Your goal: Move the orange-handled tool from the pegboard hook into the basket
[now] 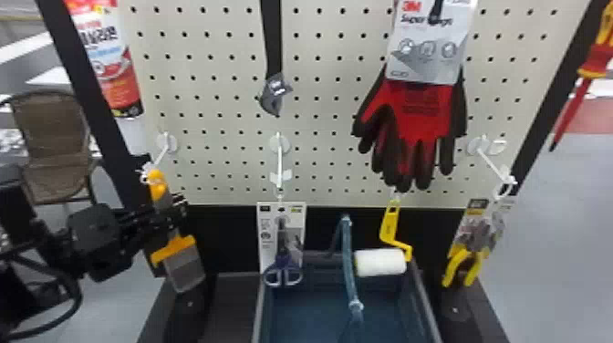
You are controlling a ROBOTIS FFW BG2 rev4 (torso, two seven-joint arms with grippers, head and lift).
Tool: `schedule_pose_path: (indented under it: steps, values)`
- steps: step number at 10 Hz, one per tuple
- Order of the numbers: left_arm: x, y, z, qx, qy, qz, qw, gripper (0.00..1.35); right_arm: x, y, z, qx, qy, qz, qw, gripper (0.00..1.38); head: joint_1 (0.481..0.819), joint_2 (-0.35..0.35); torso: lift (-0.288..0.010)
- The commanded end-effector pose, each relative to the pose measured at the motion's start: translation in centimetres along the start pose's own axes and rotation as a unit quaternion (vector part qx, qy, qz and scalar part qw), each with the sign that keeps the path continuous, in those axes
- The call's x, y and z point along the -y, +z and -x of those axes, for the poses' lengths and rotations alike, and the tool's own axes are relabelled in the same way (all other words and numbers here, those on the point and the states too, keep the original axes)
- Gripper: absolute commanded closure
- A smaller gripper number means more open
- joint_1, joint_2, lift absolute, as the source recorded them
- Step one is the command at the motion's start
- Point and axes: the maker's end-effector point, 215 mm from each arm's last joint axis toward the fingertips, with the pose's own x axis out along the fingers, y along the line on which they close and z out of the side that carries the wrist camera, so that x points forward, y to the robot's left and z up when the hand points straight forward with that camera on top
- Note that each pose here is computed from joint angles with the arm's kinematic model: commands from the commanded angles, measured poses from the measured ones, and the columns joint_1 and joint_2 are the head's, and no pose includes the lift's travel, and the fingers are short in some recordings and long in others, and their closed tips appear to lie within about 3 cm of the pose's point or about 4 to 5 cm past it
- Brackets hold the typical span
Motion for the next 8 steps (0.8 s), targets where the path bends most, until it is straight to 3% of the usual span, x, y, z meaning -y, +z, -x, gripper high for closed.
schedule_pose_path:
  steps: [1, 4, 6, 8]
  values:
    - [0.7, 0.5, 0.1, 0.003, 0.000, 0.000, 1.0000, 1.19, 0.0, -0.2, 0.0, -0.002, 0.000, -0.002, 1.000, 0.24, 0.549, 0.000, -0.100]
    - [2.6, 3.3, 0.3, 0.025, 0.003, -0.010, 0.9996, 1.19, 0.1, -0.4, -0.2, -0.002, -0.001, -0.004, 1.000, 0.24, 0.549, 0.000, -0.100]
    - [4.1, 2.9, 0.7, 0.066, 0.014, 0.050, 0.9965, 1.19, 0.1, -0.5, -0.2, -0.002, 0.000, -0.005, 1.000, 0.24, 0.549, 0.000, -0.100]
    - [6.1, 1.3, 0.7, 0.079, 0.011, 0.093, 0.9924, 1.19, 0.1, -0.6, -0.2, -0.003, 0.000, -0.007, 1.000, 0.24, 0.549, 0.000, -0.100]
